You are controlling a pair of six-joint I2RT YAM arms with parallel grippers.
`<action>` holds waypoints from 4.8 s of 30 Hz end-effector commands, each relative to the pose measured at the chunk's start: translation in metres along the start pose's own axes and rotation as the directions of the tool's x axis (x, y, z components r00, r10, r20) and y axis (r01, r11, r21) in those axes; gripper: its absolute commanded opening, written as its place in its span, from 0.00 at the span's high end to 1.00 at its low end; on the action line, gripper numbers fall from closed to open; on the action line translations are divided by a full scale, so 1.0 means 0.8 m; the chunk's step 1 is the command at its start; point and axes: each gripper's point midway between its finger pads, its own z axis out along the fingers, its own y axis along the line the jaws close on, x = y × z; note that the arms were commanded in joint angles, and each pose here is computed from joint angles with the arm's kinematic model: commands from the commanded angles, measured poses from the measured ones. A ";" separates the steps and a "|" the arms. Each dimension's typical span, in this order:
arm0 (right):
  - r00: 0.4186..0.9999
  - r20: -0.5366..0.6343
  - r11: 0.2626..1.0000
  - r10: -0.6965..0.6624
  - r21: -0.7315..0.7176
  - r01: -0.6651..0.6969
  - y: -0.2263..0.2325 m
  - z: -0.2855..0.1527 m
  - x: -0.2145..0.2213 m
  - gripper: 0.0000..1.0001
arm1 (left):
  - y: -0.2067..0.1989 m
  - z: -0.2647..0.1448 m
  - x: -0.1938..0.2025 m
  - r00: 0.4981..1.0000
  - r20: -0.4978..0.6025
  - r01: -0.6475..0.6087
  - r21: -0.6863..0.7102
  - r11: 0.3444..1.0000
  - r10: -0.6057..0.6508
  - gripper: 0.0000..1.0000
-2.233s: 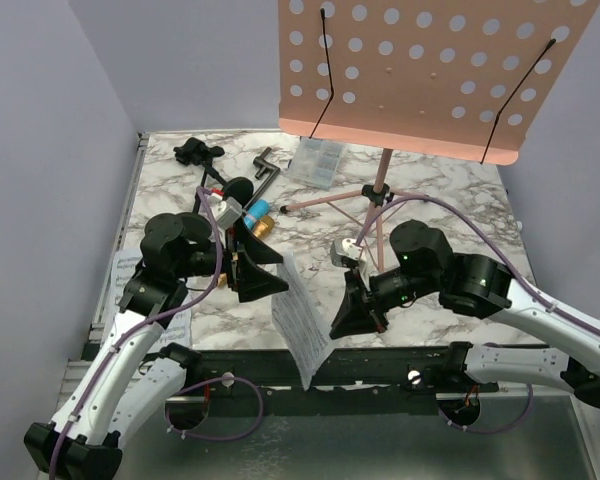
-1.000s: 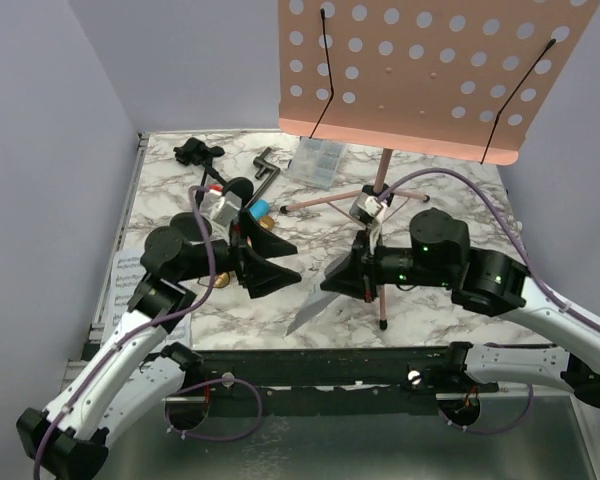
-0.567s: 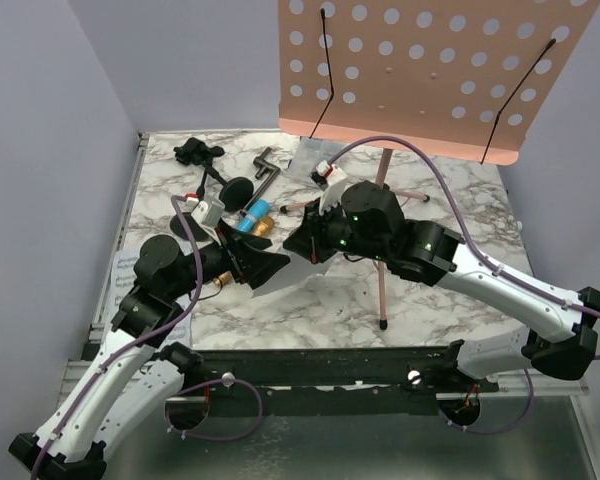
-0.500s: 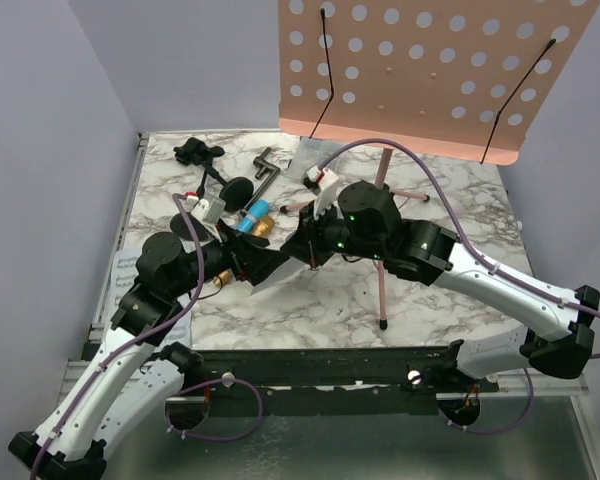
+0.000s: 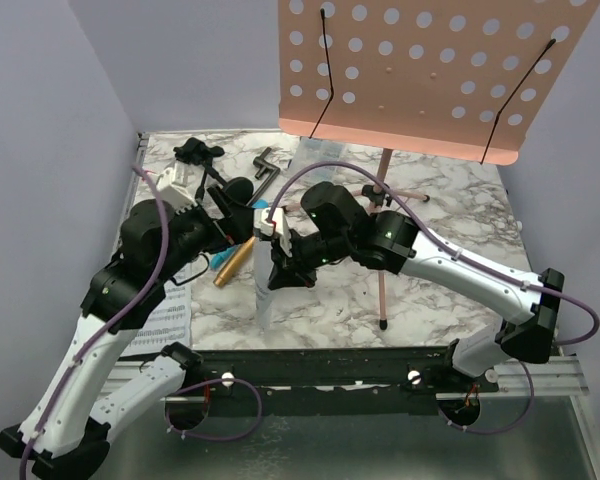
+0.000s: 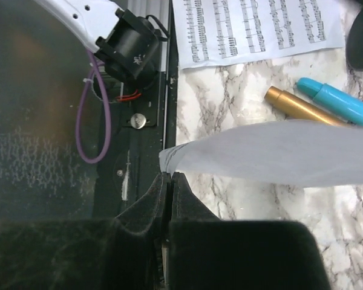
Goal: Set up the instrument practice props
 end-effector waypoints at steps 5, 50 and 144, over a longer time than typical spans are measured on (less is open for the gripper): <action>0.992 -0.115 0.997 -0.056 0.051 0.062 -0.027 0.007 0.015 1.00 | 0.084 0.011 0.071 0.961 -0.259 0.004 -0.345 0.939 -0.099 0.01; 0.824 0.565 0.886 -0.032 0.397 -0.238 -0.061 -0.008 0.026 0.00 | 0.093 0.006 0.004 0.954 0.094 0.292 -0.516 0.805 -0.286 1.00; 0.856 0.309 0.324 -0.414 0.929 -0.179 -0.081 -0.393 -0.289 1.00 | -0.200 -0.014 -0.111 0.923 0.228 -0.384 0.484 0.786 0.311 0.01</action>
